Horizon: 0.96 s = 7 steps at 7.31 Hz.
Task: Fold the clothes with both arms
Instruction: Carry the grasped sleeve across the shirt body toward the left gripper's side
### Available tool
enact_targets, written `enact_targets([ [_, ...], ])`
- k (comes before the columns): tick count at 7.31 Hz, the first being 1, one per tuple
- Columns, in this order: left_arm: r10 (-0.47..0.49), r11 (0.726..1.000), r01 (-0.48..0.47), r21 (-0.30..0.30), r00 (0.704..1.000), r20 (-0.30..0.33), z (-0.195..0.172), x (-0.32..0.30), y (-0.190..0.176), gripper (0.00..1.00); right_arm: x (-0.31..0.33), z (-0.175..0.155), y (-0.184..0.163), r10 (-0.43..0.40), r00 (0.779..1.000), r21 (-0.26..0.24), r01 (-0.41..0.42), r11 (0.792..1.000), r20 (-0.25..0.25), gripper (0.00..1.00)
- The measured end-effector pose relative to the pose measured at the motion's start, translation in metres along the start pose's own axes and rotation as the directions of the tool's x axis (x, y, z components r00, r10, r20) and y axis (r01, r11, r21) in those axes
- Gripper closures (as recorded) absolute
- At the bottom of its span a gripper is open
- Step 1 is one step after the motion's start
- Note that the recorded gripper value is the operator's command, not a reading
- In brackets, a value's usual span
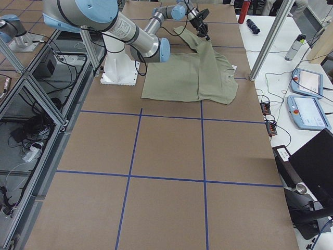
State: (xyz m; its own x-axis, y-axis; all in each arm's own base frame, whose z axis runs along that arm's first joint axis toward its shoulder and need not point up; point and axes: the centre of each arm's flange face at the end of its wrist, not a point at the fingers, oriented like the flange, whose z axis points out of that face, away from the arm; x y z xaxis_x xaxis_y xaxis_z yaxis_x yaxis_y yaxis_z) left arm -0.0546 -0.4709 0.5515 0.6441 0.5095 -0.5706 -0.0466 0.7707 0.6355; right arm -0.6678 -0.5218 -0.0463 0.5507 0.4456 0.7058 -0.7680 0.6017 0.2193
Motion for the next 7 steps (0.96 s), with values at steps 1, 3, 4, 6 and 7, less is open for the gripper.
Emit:
enact_targets([
  [1,0.000,1.000,0.000,0.000,1.000,0.000,0.000,0.000,0.000,0.00,-0.008,0.000,0.010,0.019,1.000,0.017,-0.019,1.000,0.014,0.87],
  [3,0.000,1.000,0.000,0.001,1.000,0.000,0.000,0.000,0.000,0.00,-0.013,0.006,0.019,0.023,0.999,0.024,-0.024,0.999,0.032,0.00],
  [4,0.000,1.000,0.000,0.000,1.000,0.001,0.000,0.000,0.000,0.00,-0.014,0.005,0.019,0.004,0.999,0.022,-0.005,1.000,0.036,0.00],
  [6,0.001,1.000,-0.001,0.001,1.000,0.002,0.000,0.000,-0.002,0.00,-0.023,-0.007,0.010,-0.015,0.999,-0.017,0.015,1.000,0.048,0.00],
  [7,0.006,1.000,-0.006,0.005,1.000,0.004,0.000,0.001,-0.006,0.00,-0.028,-0.012,-0.005,-0.016,0.999,-0.058,0.019,0.998,0.050,0.00],
])
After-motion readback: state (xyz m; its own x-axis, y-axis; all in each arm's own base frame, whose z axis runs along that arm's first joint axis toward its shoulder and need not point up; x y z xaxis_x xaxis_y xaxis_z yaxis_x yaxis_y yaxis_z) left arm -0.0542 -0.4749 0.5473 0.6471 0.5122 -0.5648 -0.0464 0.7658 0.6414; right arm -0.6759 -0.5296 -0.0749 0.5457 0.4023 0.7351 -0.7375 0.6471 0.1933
